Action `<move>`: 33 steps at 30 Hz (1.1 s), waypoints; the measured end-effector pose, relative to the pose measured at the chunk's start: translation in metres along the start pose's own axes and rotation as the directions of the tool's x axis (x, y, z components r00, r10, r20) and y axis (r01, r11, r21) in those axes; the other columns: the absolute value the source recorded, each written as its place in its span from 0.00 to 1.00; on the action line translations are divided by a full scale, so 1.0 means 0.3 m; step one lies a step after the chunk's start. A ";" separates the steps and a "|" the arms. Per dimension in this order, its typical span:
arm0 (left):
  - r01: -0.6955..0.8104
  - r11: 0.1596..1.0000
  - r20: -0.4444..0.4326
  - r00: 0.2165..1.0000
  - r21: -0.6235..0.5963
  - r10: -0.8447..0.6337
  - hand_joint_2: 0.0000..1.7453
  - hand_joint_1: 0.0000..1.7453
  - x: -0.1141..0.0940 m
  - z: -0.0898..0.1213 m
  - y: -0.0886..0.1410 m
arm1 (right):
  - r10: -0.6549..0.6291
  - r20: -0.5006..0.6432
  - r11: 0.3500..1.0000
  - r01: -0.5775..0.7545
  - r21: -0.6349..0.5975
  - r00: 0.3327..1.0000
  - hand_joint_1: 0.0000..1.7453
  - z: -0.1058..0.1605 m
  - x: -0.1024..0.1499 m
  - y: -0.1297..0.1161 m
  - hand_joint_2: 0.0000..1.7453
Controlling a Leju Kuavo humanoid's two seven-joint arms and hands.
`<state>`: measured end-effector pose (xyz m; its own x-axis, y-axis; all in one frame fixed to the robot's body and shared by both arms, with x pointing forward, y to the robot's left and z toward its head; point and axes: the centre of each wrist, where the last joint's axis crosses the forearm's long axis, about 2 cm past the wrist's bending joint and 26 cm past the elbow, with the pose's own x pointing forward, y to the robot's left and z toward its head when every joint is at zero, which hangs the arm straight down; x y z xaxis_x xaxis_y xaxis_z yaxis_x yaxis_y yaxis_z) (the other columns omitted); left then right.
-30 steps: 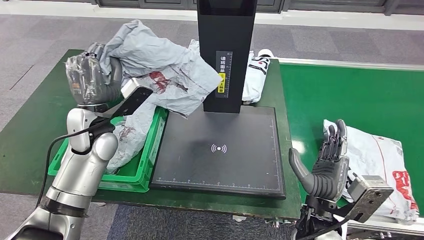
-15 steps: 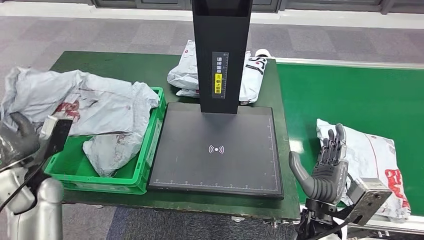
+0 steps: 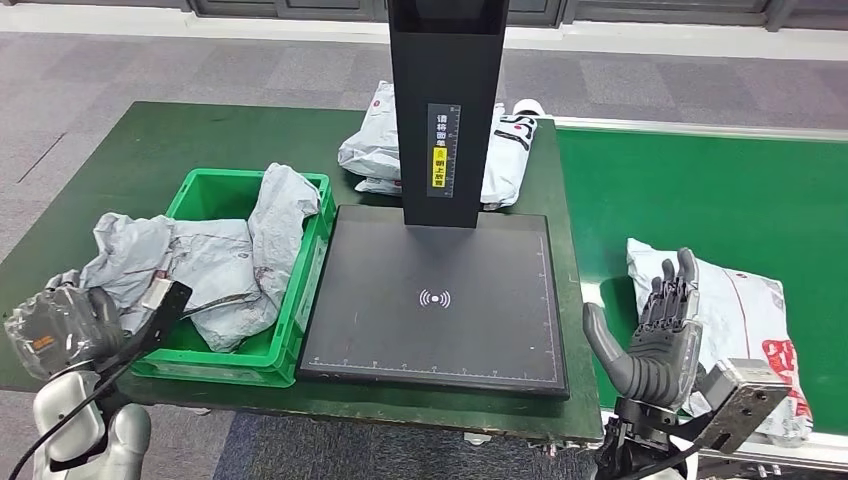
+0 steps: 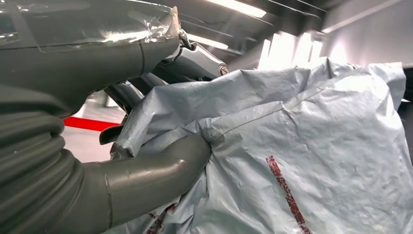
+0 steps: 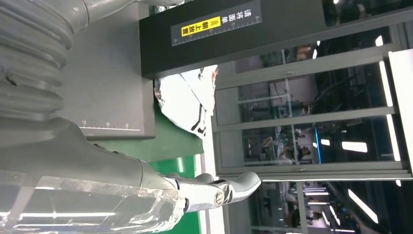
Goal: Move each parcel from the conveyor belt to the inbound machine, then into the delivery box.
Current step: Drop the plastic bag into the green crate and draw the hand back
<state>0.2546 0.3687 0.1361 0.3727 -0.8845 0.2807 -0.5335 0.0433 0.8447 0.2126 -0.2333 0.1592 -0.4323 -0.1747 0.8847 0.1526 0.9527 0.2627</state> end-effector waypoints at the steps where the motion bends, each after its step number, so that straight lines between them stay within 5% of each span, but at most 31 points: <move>1: -0.004 1.000 0.008 1.000 -0.012 0.004 1.00 1.00 0.007 0.004 -0.005 | 0.000 0.000 1.000 0.000 0.000 1.000 0.00 0.001 0.000 -0.001 1.00; 9: -0.222 0.914 0.118 0.954 -0.340 0.276 1.00 1.00 0.089 0.046 -0.054 | -0.003 0.002 1.000 0.002 0.022 1.000 0.00 0.000 -0.001 -0.014 1.00; 16: -0.302 0.845 0.238 0.869 -0.442 0.434 1.00 1.00 0.186 0.093 -0.064 | 0.004 0.006 0.999 -0.004 0.035 1.000 0.00 -0.005 0.000 -0.025 1.00; 17: -0.309 0.838 0.263 0.851 -0.449 0.454 1.00 0.91 0.199 0.096 -0.064 | 0.002 0.007 0.999 -0.003 0.040 1.000 0.00 -0.005 0.000 -0.025 1.00; 20: -0.335 0.810 0.345 0.777 -0.482 0.526 1.00 0.18 0.260 0.105 -0.058 | -0.003 0.013 0.999 0.002 0.051 1.000 0.00 -0.013 0.002 -0.022 1.00; 21: -0.341 0.799 0.365 0.753 -0.495 0.547 1.00 0.01 0.284 0.106 -0.055 | -0.004 0.017 0.999 0.003 0.053 1.000 0.00 -0.018 0.003 -0.020 1.00; 23: -0.344 0.782 0.397 0.713 -0.519 0.577 1.00 0.00 0.332 0.105 -0.048 | -0.007 0.024 0.998 0.005 0.056 1.000 0.00 -0.028 0.005 -0.017 1.00; 27: -0.325 0.769 0.440 0.669 -0.551 0.599 0.00 0.00 0.401 0.092 -0.042 | -0.008 0.027 0.999 0.007 0.053 1.000 0.00 -0.036 0.002 -0.015 1.00; 33: -0.309 0.768 0.428 0.685 -0.562 0.589 0.00 0.00 0.447 0.042 -0.059 | -0.011 0.025 0.999 0.010 0.036 1.000 0.00 -0.036 0.000 -0.016 1.00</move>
<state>0.3043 0.2435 0.1529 -0.3837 -0.7797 0.4948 -0.0982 0.5673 0.8177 0.2213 -0.2406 0.1622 -0.4557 -0.1785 0.8720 0.1166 0.9593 0.2573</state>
